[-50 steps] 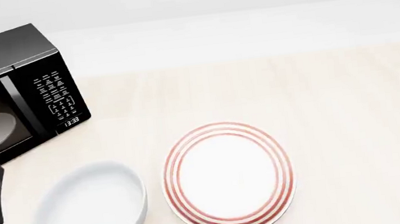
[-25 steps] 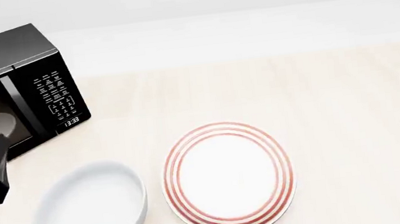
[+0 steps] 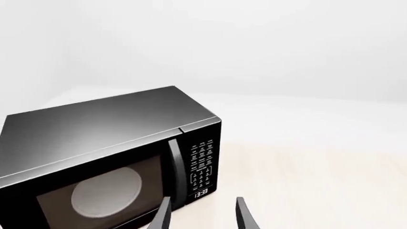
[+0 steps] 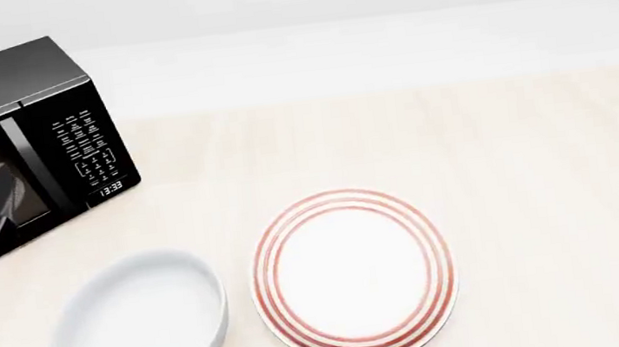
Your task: Open the microwave.
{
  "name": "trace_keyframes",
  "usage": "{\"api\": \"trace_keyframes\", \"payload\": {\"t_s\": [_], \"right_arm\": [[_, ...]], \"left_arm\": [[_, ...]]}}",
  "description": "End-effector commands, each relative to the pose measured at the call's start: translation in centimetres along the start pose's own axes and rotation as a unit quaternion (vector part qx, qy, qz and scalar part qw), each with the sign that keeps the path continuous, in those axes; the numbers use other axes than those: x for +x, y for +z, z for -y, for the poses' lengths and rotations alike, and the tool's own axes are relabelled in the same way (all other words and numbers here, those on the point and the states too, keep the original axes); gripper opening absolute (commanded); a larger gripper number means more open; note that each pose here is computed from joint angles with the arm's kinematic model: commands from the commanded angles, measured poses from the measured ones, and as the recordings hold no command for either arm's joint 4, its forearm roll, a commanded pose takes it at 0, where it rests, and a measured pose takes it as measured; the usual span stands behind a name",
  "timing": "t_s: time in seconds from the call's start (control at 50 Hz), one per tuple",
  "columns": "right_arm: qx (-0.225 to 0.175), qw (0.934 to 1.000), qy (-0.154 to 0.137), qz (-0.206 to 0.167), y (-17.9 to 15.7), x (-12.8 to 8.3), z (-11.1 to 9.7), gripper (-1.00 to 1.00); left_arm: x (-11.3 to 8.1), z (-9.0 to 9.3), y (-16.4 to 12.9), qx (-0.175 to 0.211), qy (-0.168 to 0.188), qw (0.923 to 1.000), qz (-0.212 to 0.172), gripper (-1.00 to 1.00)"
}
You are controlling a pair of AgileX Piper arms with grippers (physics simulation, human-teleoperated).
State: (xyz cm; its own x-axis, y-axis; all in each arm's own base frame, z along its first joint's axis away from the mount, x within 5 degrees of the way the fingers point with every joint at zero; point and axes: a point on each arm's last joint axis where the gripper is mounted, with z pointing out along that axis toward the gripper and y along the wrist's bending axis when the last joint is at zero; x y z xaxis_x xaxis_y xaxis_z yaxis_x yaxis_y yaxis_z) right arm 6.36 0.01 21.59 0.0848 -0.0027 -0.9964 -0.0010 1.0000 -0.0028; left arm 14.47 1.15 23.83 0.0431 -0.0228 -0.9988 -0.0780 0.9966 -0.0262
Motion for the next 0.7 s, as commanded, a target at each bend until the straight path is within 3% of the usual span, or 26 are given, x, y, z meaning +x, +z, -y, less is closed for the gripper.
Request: {"api": "trace_keyframes", "payload": {"t_s": [0.02,0.7], "right_arm": [[0.000,1.0000,0.000,0.000,-0.1,0.0,0.0,1.00],[0.000,1.0000,0.000,0.000,0.0,0.0,0.0,1.00]], "left_arm": [[0.6,-0.5,1.7,-0.015,-0.013,0.9998,-0.004,1.00],[3.5,-1.3,5.6,-0.032,-0.044,0.9980,-0.030,1.00]]}}
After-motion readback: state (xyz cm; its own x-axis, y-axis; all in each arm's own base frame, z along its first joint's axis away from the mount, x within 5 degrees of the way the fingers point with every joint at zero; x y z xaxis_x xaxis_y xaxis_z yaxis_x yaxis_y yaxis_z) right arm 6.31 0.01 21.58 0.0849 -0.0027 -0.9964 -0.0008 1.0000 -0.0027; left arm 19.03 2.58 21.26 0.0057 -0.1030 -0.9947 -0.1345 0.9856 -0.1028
